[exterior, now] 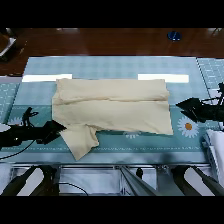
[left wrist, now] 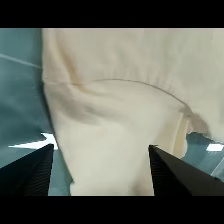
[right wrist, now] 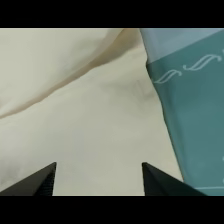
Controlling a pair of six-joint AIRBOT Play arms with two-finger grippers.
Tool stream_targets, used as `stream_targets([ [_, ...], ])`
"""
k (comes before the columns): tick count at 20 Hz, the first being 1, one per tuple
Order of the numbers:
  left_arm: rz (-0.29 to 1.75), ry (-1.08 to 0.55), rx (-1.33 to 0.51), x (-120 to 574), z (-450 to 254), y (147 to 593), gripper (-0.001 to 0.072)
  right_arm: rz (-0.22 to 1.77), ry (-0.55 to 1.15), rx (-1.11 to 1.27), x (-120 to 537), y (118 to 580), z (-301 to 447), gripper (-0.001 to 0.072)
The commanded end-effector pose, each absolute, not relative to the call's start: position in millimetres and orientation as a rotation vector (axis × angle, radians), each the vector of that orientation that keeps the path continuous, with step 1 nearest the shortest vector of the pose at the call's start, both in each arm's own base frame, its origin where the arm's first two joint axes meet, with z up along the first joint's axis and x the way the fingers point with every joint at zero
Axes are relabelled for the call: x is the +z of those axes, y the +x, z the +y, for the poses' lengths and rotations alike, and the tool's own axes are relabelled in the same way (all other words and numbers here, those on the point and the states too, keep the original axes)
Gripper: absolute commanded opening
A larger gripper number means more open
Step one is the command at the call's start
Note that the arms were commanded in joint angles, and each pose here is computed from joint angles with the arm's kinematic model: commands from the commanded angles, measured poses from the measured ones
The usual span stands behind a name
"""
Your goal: Fold the shirts.
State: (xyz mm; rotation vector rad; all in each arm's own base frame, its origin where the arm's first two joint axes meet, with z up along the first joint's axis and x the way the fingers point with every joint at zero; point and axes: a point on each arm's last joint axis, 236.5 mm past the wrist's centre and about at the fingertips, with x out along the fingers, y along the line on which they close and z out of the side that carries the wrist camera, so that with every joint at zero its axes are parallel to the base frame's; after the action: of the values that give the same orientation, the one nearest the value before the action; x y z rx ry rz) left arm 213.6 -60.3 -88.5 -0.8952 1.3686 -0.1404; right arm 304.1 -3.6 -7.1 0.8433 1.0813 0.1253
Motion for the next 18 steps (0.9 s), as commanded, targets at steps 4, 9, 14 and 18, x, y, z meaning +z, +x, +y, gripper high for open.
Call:
stream_targets([
  [4,1.451,-0.789,-0.264,-107.3,-108.3,208.7,0.0698,1.057,0.862,0.105,-6.4,308.4,-6.2,0.0619],
  [9,1.443,-0.775,-0.278,-101.5,-107.8,226.0,0.0031,1.227,0.77,-0.101,-31.9,266.7,-54.3,0.062],
  [14,1.381,-0.789,-0.302,-81.8,-110.2,249.7,0.0031,1.566,0.759,-0.19,-67.8,184.2,-44.6,0.0619],
  [18,1.384,-0.789,-0.304,-81.8,-110.6,249.0,0.0031,1.601,0.771,-0.07,-76.2,194.1,-18.9,0.0619],
])
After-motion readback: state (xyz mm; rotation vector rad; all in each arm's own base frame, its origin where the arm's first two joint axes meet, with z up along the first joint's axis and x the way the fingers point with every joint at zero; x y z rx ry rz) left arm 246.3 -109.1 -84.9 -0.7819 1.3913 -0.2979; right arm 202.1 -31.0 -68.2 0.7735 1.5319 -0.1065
